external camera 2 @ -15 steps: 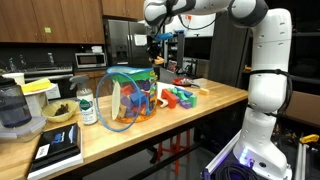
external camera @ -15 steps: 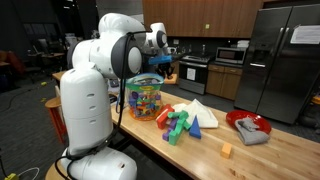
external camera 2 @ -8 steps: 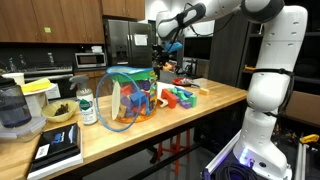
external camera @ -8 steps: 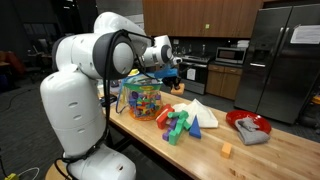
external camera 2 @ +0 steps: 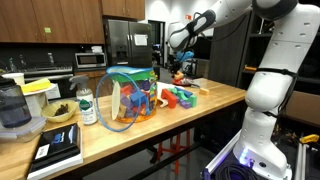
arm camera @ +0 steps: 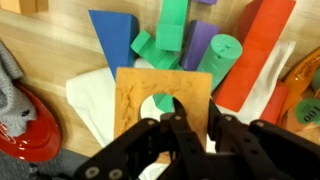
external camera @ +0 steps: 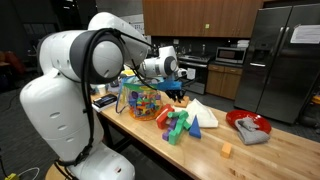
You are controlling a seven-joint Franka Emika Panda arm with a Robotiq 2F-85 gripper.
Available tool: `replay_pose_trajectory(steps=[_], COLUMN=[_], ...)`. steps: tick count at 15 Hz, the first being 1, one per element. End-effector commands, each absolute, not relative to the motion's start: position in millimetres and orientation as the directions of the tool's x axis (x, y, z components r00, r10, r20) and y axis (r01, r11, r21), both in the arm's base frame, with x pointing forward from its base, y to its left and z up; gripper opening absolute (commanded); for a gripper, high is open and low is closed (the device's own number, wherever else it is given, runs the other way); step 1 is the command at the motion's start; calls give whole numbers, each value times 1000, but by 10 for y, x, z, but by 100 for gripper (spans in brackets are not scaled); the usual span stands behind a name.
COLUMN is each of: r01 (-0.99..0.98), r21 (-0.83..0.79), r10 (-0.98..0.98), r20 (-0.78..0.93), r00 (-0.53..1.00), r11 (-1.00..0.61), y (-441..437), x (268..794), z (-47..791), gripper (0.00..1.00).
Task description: Pick up one orange cylindrical block stand from the clear block bag and put it on the table
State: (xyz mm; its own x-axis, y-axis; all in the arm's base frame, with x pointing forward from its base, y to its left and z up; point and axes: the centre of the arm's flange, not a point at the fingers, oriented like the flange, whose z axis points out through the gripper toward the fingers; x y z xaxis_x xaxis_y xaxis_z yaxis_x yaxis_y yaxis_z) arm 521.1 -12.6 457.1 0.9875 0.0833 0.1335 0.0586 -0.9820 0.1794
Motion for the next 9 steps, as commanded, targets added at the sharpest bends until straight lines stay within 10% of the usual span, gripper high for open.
replay_pose_trajectory(steps=[1, 9], r01=[33, -7], r21=[182, 167], r10=[61, 15], r20=[149, 134], r00=[987, 991], r11=[-983, -986], y=[-337, -788], x=[4910, 4863], z=[4534, 4304], gripper=[6, 6])
